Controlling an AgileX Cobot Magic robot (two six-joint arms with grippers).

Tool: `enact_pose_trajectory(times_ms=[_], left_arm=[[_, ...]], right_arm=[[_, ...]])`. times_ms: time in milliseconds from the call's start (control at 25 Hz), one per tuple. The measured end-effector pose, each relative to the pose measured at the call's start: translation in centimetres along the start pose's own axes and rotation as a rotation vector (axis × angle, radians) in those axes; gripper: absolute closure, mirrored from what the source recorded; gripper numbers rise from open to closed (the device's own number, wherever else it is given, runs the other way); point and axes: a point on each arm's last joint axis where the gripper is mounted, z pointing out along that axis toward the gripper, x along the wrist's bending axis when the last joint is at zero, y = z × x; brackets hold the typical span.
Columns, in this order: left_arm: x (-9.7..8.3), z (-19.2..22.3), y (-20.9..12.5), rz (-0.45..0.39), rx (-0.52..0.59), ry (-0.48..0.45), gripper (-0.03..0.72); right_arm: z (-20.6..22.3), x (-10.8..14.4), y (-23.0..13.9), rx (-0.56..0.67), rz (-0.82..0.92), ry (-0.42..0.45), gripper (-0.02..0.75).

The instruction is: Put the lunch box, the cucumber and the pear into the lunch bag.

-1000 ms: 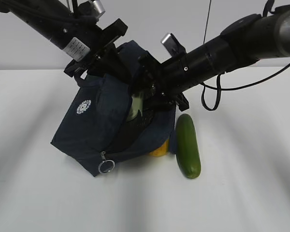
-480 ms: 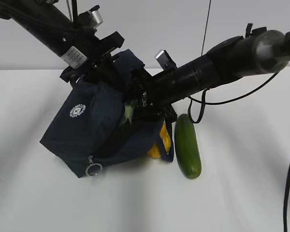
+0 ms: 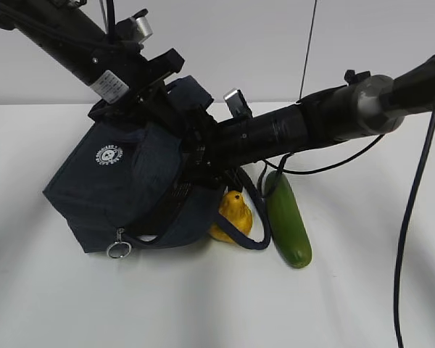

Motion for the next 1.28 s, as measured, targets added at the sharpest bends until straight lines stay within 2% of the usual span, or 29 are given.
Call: enact_pose_trajectory(times_ms=[80,200,280,560,840,960,1040,1160,1280], left_arm=[[0.0,0.0,0.0,0.001,0.000,0.002,0.687],[0.1,-0.3,0.1,-0.002,-0.005,0.000,0.687],[0.1,-0.6,0.0,-0.002,-0.005,-0.002,0.687],[0.4,-0.6,-0.1,-0.015,0.017,-0.013,0.687],[1.3,-2.9,0.1,-0.051,-0.039,-0.029,0.687],[1.9,-4.1,0.4,-0.072,-0.085,-0.089,0.688],[2.8,-4.9,0.6,-0.092,-0.116,-0.109,0.688],[4.2,-6.0,0.6,-0.107,-0.139,-0.082,0.688],[5.3,-6.7,0.4,-0.103,-0.138,-0.015,0.688]], right_arm=[[0.2,0.0,-0.1,0.009,-0.004,0.046,0.321],[0.2,-0.1,-0.1,0.032,-0.008,0.084,0.174],[0.1,-0.2,-0.2,0.051,-0.007,0.100,0.115],[-2.2,-0.6,0.1,0.142,-0.061,0.106,0.106],[-7.4,3.3,0.5,0.149,-0.269,0.008,0.143],[-9.3,4.3,0.1,0.163,-0.323,-0.073,0.147],[-10.2,4.5,-0.3,0.193,-0.358,-0.158,0.148],[-11.2,3.6,-0.7,0.240,-0.359,-0.342,0.148],[-12.2,1.9,-0.6,0.271,-0.336,-0.574,0.148]])
